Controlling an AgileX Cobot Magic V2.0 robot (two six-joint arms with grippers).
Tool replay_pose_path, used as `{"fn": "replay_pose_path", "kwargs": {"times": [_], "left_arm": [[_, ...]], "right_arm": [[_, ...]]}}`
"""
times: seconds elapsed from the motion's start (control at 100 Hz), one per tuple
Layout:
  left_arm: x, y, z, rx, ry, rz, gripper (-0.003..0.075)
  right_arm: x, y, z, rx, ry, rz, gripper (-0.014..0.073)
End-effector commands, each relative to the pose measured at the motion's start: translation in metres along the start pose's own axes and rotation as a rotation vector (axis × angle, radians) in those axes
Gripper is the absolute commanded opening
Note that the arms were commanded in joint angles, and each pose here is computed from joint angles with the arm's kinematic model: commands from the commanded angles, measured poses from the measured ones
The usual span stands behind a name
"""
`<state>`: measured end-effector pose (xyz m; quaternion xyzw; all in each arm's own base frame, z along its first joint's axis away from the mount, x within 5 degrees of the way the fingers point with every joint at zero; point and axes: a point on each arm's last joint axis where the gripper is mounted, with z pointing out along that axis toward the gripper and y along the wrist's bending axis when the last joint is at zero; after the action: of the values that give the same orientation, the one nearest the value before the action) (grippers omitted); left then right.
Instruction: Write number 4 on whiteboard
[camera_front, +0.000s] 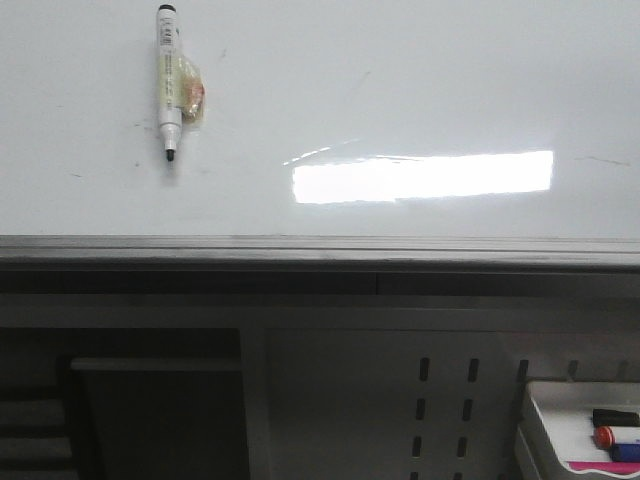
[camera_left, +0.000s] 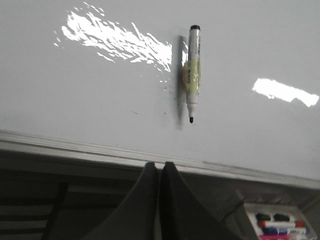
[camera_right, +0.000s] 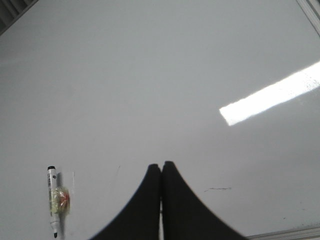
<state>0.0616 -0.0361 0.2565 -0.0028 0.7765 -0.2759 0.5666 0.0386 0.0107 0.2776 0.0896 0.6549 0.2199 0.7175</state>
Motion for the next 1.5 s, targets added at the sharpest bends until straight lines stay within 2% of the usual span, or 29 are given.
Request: {"fn": "replay_pose_path", "kwargs": {"times": [0.0,0.04,0.08,0.2,0.26,0.34,0.57,0.84,1.25,1.49], "left_arm": [[-0.025,-0.008,0.008,0.003,0.024,0.121,0.0012],[-0.03,-0.011,0.013,0.011,0.057,0.163,0.0057],[-0.036,-0.013,0.019,0.019,0.077,0.194,0.0136],[-0.048,-0.017,0.034,0.038,0.13,0.218,0.0402],[-0.052,-0.02,0.04,0.051,0.144,0.22,0.0448],[-0.059,-0.026,0.05,0.076,0.156,0.229,0.0434],[-0.072,-0.044,0.088,0.135,0.214,0.247,0.039],[-0.074,-0.056,0.141,0.133,0.268,0.143,0.0368],[-0.068,-0.048,0.192,0.045,0.295,0.076,0.0365],[-0.058,-0.042,0.205,0.018,0.334,0.072,0.03]], "right_arm": [[-0.018,0.008,0.003,-0.001,-0.009,-0.078,-0.0049],[-0.017,0.009,0.004,0.0,0.032,-0.116,-0.0021],[-0.018,0.01,0.005,-0.001,0.061,-0.133,0.0021],[-0.02,0.014,0.008,-0.001,0.149,-0.135,0.026],[-0.021,0.016,0.009,-0.003,0.177,-0.136,0.0351],[-0.022,0.017,0.01,-0.003,0.206,-0.136,0.0411],[-0.025,0.019,0.01,-0.006,0.197,-0.137,0.0403],[-0.024,0.019,0.01,-0.006,0.207,-0.137,0.0403],[-0.014,0.016,0.01,0.001,0.274,-0.134,0.0403],[-0.001,0.01,0.011,0.015,0.322,-0.128,0.0403]]}}
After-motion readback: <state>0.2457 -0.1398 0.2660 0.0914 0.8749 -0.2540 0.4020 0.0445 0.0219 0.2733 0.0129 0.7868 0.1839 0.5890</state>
